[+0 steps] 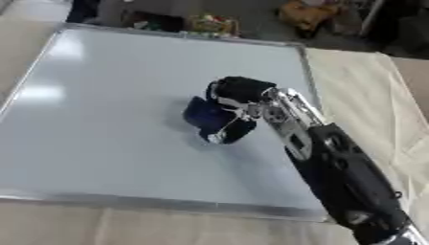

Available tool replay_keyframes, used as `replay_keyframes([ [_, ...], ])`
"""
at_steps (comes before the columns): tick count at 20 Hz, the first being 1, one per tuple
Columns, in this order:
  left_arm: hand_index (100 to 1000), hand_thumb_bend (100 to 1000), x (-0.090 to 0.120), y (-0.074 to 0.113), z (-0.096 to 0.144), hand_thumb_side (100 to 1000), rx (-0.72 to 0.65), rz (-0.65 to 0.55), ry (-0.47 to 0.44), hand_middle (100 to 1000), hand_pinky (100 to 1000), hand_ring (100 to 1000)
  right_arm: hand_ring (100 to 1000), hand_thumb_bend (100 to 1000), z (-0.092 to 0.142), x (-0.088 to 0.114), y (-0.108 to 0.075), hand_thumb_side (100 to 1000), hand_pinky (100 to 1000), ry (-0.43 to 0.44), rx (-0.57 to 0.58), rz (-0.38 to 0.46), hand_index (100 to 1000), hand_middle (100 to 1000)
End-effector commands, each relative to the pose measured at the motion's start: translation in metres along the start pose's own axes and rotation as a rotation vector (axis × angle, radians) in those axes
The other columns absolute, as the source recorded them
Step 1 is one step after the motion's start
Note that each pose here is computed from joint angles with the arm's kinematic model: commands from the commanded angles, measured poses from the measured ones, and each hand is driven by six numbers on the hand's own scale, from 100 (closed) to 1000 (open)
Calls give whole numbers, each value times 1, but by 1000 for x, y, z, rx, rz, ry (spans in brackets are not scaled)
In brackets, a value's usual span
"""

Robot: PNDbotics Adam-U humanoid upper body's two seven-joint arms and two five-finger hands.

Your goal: Wipe the whiteboard clean with a brush.

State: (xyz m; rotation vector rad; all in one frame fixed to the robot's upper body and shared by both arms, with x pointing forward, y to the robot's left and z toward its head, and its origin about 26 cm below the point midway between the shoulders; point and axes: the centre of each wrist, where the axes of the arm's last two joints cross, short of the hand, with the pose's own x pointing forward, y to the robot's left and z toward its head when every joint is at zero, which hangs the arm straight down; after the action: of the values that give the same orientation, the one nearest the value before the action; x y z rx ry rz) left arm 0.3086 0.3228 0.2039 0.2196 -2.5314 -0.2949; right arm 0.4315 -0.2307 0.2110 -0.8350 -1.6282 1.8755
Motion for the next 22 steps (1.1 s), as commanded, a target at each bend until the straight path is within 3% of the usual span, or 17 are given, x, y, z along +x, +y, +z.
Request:
replay_keyframes([
  [1,393,333,6,6,-5,861,-5,-18,-23,544,682,589,739,212,14,-19,-9,420,643,67,-17,24,100,266],
  [10,392,330,6,6,-4,863,-3,-17,-22,544,683,589,733,217,36,-52,-10,426,644,213,-48,-34,100,250],
  [22,392,326,5,6,-3,864,-3,-15,-22,544,686,588,734,204,49,-78,-8,428,642,349,-63,-61,100,245],
])
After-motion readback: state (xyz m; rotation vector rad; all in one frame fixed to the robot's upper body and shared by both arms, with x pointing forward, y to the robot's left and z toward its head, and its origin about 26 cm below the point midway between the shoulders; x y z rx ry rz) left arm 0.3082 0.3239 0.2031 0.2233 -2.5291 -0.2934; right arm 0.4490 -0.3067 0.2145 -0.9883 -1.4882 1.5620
